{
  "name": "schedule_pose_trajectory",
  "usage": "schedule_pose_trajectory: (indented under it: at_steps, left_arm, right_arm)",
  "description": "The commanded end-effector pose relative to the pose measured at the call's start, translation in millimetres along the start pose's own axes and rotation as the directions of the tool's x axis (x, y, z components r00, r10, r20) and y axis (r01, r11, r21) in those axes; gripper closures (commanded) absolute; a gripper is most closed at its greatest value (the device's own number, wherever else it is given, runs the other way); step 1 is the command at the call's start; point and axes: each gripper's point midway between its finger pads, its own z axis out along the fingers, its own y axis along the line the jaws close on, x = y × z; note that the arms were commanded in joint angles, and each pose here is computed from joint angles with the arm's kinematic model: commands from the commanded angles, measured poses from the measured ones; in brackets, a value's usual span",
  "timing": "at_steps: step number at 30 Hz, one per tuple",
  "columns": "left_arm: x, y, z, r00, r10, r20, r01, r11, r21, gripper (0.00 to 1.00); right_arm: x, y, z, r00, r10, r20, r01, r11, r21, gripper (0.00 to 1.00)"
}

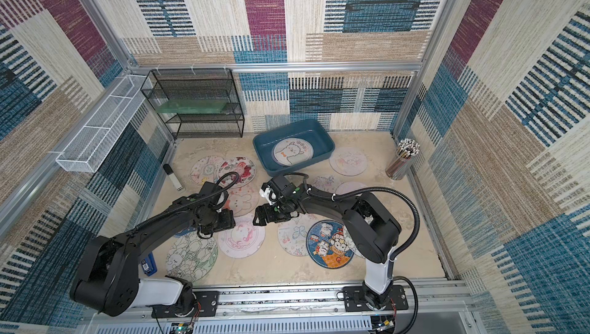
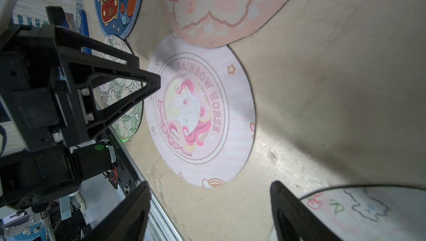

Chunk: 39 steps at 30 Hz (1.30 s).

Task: Put the coasters into the storage box
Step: Pick up the coaster from the center of the board.

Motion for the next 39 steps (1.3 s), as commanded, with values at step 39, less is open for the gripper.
schedule_pose_trajectory:
  at_steps: [39]
  left_arm:
    - [25, 9, 18, 0.995, -0.04, -0.093, 0.038, 0.999, -0.023, 0.36]
  right_arm:
    - [24, -9, 34, 0.994, 0.062, -0.088, -0.056, 0.996, 0.064, 0.2]
